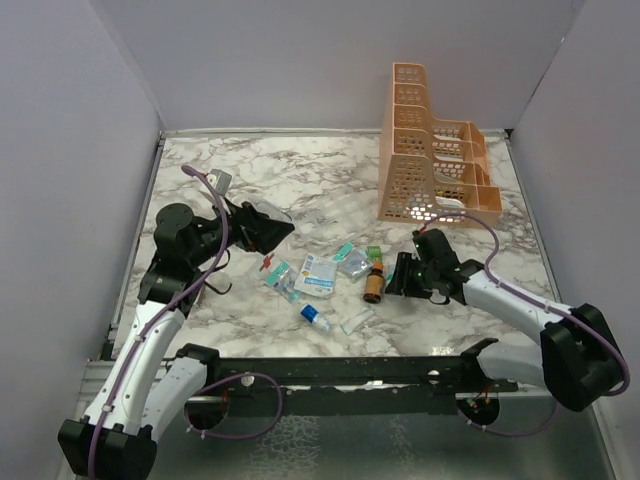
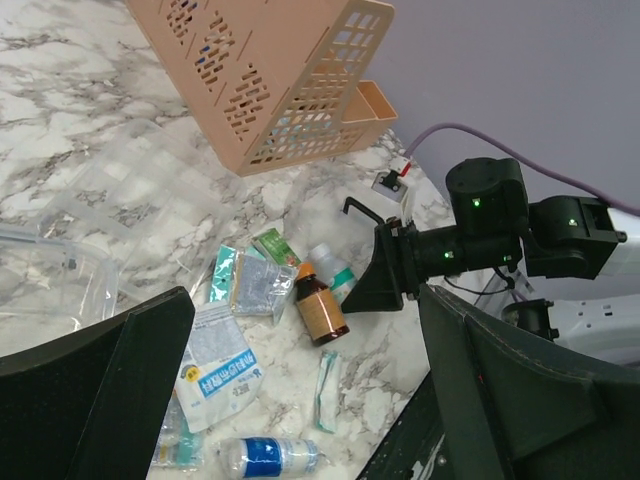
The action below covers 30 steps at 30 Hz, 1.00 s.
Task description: Organize the medicine kit
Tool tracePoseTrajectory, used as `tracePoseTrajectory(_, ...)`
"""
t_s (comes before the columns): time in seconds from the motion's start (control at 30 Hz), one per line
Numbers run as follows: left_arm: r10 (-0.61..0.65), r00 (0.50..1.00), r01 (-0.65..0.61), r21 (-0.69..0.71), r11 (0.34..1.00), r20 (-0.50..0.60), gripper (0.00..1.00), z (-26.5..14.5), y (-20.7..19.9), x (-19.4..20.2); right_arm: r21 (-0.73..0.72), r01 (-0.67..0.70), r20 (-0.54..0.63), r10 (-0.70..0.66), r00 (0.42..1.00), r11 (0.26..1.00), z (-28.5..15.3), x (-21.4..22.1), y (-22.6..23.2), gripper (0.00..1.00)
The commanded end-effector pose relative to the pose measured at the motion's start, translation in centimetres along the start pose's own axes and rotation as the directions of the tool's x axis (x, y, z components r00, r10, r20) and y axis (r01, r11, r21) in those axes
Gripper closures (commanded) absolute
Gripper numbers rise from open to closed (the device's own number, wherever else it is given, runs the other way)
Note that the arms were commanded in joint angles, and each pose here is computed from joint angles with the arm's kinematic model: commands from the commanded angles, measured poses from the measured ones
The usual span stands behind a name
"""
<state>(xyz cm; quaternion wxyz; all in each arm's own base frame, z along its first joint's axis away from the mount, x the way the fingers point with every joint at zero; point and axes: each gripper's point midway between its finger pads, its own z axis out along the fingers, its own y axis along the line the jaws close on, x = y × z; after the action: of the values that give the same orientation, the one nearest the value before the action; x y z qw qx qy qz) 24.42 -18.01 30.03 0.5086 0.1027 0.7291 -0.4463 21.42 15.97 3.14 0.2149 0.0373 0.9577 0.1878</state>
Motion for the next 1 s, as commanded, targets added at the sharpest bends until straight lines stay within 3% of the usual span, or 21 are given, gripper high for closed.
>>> tracePoseTrajectory(0.0, -0.063, 0.998, 0.064, 0.04, 0.997, -0.026, 0.01, -0.3, -0.9, 1.0, -0.066, 0.016, 0.124, -0.008, 0.992, 0.998, -1.5, -1.8, 1.2, 0.68)
tracePoseTrajectory(0.13, -0.09, 0.995, 0.092, 0.062, 0.994, -0.045, 0.01, -0.7, -1.3, 1.9, -0.272, 0.179, 0.258, -0.107, 0.96, 0.946, -5.4, -3.2, 5.2, 0.7)
tracePoseTrajectory(0.3, -0.108, 0.994, 0.11, 0.071, 0.991, -0.035, 0.01, -1.1, -1.6, 2.1, -0.505, 0.411, 0.415, -0.204, 0.886, 0.759, -11.0, -3.5, 10.7, 0.7)
tracePoseTrajectory(0.43, -0.118, 0.991, 0.126, 0.151, 0.98, -0.063, 0.01, -1.0, -3.0, 2.4, -0.662, 0.473, 0.437, -0.214, 0.874, 0.581, -13.9, -2.4, 14.1, 0.7)
tracePoseTrajectory(0.57, -0.155, 0.983, 0.17, 0.162, 0.972, -0.099, 0.01, -0.8, -3.3, 3.6, -0.735, 0.492, 0.468, -0.176, 0.866, 0.467, -16.0, -2.2, 15.8, 0.7)
tracePoseTrajectory(0.73, -0.254, 0.96, 0.271, 0.17, 0.947, -0.116, 0.01, -0.3, -3.9, 4.8, -0.773, 0.487, 0.465, -0.161, 0.871, 0.407, -16.6, -2.3, 16.8, 0.71)
tracePoseTrajectory(0.83, -0.309, 0.947, 0.323, 0.245, 0.914, -0.092, 0.01, -0.1, -5.3, 5.0, -0.786, 0.472, 0.444, -0.166, 0.88, 0.399, -16.0, -2.3, 17.1, 0.71)
tracePoseTrajectory(0.97, -0.381, 0.922, 0.385, 0.228, 0.894, -0.066, 0.02, 0.9, -5.6, 5.6, -0.797, 0.455, 0.428, -0.162, 0.889, 0.397, -15.5, -2.4, 17.7, 0.71)
